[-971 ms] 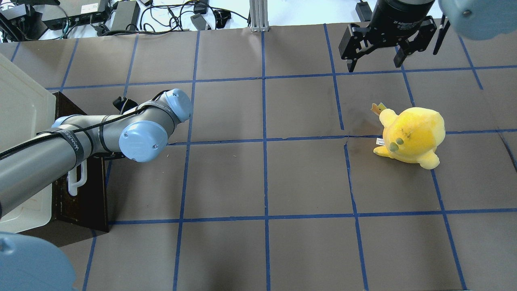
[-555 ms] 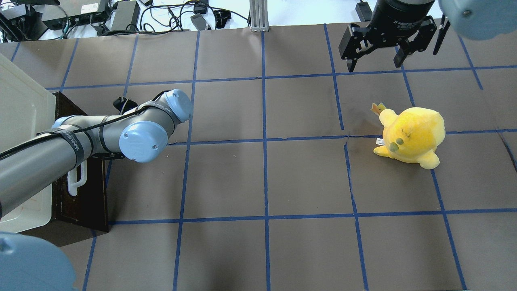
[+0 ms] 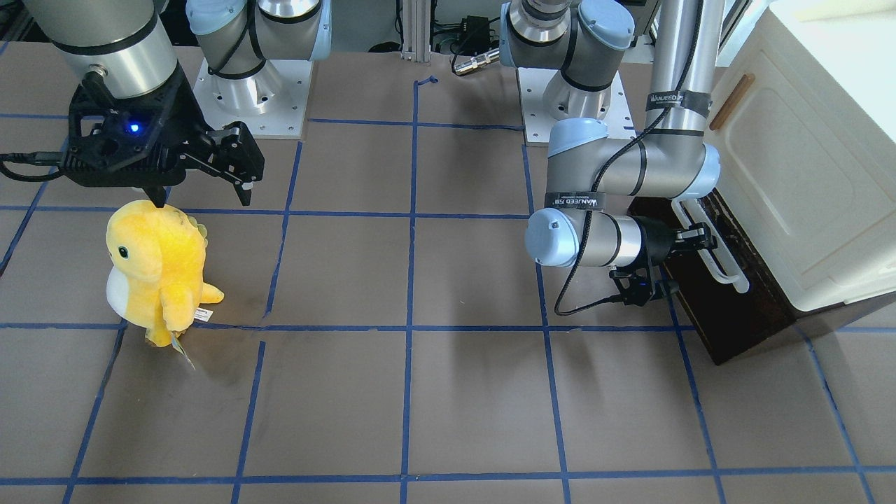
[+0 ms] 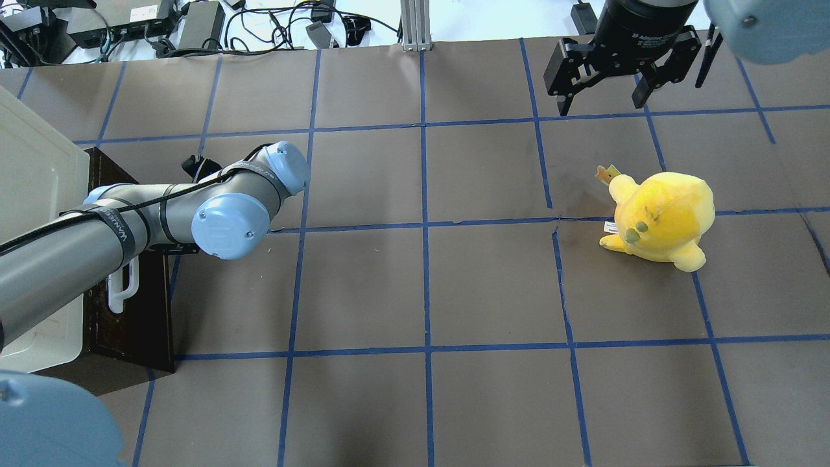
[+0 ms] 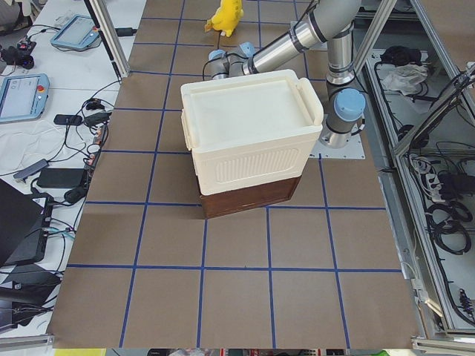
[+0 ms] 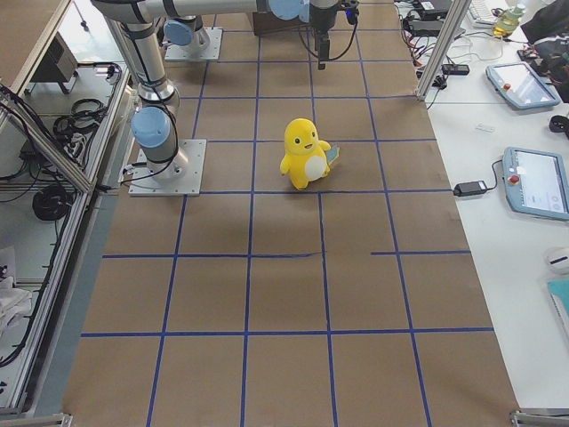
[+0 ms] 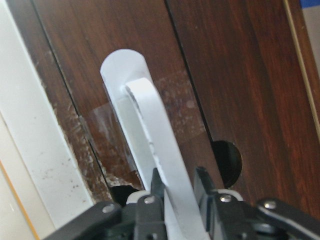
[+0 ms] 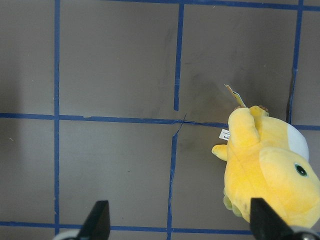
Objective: Pull drawer sideways
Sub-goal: 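Pull the handle with the left gripper, sliding the drawer out of the cabinet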
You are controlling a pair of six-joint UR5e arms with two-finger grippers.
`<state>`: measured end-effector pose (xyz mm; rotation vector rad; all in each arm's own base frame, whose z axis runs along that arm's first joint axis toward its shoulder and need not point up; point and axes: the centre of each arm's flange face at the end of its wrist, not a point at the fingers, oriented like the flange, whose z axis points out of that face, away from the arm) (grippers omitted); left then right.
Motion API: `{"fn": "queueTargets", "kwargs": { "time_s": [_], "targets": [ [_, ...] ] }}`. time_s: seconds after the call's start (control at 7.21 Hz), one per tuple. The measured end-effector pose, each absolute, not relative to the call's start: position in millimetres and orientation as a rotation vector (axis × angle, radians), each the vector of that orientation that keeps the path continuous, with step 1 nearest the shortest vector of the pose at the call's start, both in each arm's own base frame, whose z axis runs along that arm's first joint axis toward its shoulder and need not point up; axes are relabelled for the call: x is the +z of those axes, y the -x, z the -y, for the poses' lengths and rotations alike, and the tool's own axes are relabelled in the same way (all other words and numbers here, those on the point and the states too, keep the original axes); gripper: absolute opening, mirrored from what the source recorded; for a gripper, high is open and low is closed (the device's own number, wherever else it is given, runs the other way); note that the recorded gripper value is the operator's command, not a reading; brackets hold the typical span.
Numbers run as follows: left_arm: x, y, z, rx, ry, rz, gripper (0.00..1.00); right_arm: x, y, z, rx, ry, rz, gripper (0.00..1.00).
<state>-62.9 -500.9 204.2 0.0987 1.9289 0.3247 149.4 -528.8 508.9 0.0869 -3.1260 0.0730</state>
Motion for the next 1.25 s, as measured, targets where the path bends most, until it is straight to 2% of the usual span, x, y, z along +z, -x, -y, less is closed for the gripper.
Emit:
{"fn": "queueTargets", "kwargs": {
  "time_s": [1.25],
  "targets": [
    [207,74,505,0.302,-0.103,-1.945,0.3,509,-149,529,0.073,-0.086,3.126,1.0]
  ]
}}
